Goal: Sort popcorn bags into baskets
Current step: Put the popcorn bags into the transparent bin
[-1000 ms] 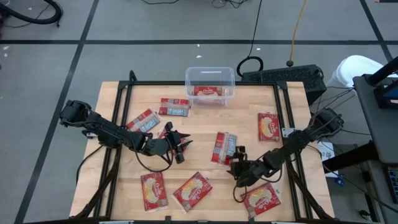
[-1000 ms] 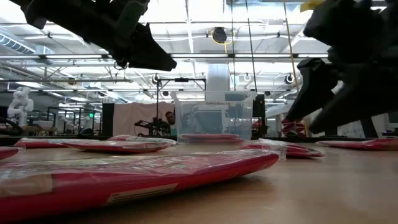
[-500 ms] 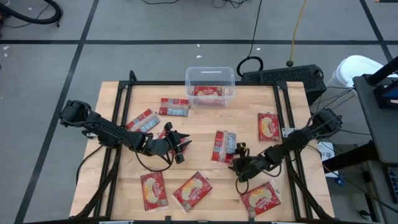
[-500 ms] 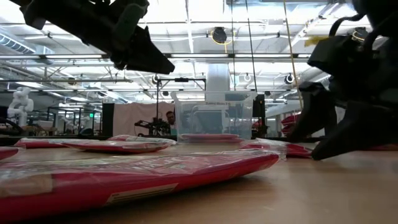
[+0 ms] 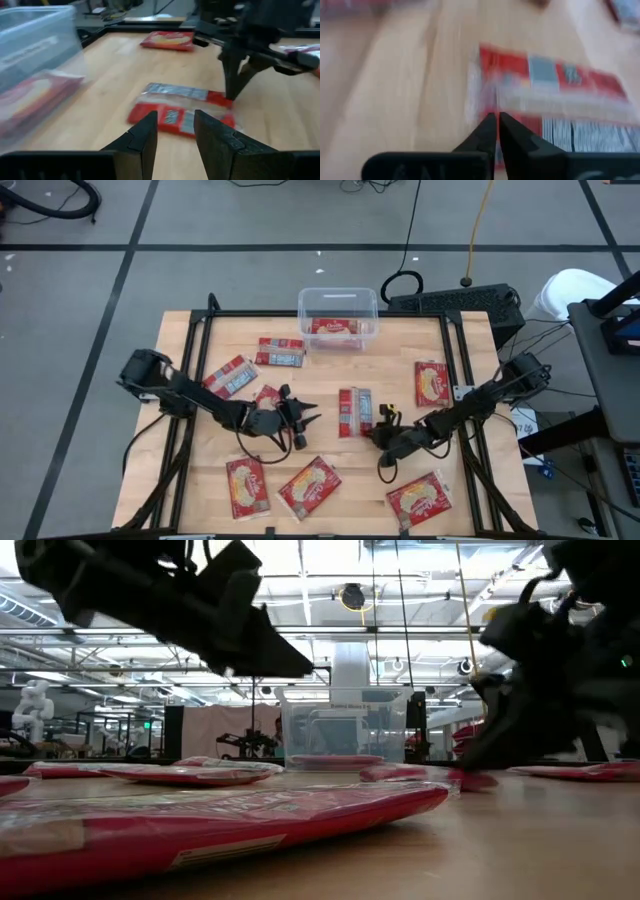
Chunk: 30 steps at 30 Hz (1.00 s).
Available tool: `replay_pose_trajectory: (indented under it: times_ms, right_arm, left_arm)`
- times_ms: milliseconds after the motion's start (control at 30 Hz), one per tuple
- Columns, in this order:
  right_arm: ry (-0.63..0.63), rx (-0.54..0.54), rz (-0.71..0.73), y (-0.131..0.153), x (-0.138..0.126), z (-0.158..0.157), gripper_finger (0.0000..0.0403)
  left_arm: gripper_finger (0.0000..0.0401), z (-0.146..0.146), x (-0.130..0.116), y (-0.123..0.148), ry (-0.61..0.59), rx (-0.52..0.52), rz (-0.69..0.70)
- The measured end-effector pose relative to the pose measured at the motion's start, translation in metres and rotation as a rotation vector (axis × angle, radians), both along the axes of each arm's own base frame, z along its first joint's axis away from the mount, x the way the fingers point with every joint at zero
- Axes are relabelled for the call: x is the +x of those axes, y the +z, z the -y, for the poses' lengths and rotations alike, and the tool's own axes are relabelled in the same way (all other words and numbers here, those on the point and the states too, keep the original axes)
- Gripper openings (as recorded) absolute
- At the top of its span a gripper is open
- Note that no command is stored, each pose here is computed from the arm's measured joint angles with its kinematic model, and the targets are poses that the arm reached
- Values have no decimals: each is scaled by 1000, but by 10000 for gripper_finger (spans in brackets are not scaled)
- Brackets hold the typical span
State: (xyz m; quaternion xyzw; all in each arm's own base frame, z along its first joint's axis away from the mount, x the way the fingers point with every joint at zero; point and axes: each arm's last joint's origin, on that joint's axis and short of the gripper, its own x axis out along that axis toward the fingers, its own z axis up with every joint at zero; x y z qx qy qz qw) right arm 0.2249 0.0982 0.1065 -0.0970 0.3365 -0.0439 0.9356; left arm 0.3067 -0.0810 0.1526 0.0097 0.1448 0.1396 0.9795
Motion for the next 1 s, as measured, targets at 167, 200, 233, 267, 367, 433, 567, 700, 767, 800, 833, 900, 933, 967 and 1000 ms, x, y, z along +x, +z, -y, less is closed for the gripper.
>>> replay_pose_trajectory:
  times_ms: [167,200,233,267,367,433,567,700,767,800,833,900,933,967,1000]
  right_arm:
    - [-30,54,106,13,8,4,2]
    - [-41,66,117,15,9,6,3]
    - [-52,75,120,15,10,8,3]
    - [-57,84,118,16,11,11,2]
    - [-41,122,102,15,11,12,2]
    - [0,158,82,14,10,9,9]
    - [44,121,6,9,4,5,38]
    - [97,-63,-65,4,-4,2,82]
    - [80,-189,-75,3,-7,3,105]
    - [68,-260,-82,3,-8,4,117]
    - [64,-321,-90,2,-9,4,128]
    - [74,-441,-115,2,-12,5,148]
    - [84,-488,-125,2,-12,6,156]
    - [93,-527,-138,2,-12,7,165]
    - [105,-564,-150,2,-13,7,172]
  left_arm:
    - [167,13,17,-21,-77,59,-1]
    - [179,17,22,-23,-93,85,-11]
    - [193,20,27,-26,-105,107,-17]
    - [207,23,31,-29,-112,122,-24]
    - [248,28,44,-37,-119,138,-40]
    - [268,30,49,-41,-120,148,-54]
    - [278,27,58,-47,-108,176,-96]
    - [249,12,65,-53,-68,218,-128]
    - [230,2,67,-57,-47,234,-156]
    - [220,-4,68,-57,-34,236,-166]
    - [210,-9,68,-58,-25,241,-178]
    - [190,-18,70,-59,-25,236,-191]
    - [181,-23,71,-59,-30,228,-193]
    - [172,-28,72,-60,-40,217,-193]
    - [164,-32,73,-60,-52,204,-193]
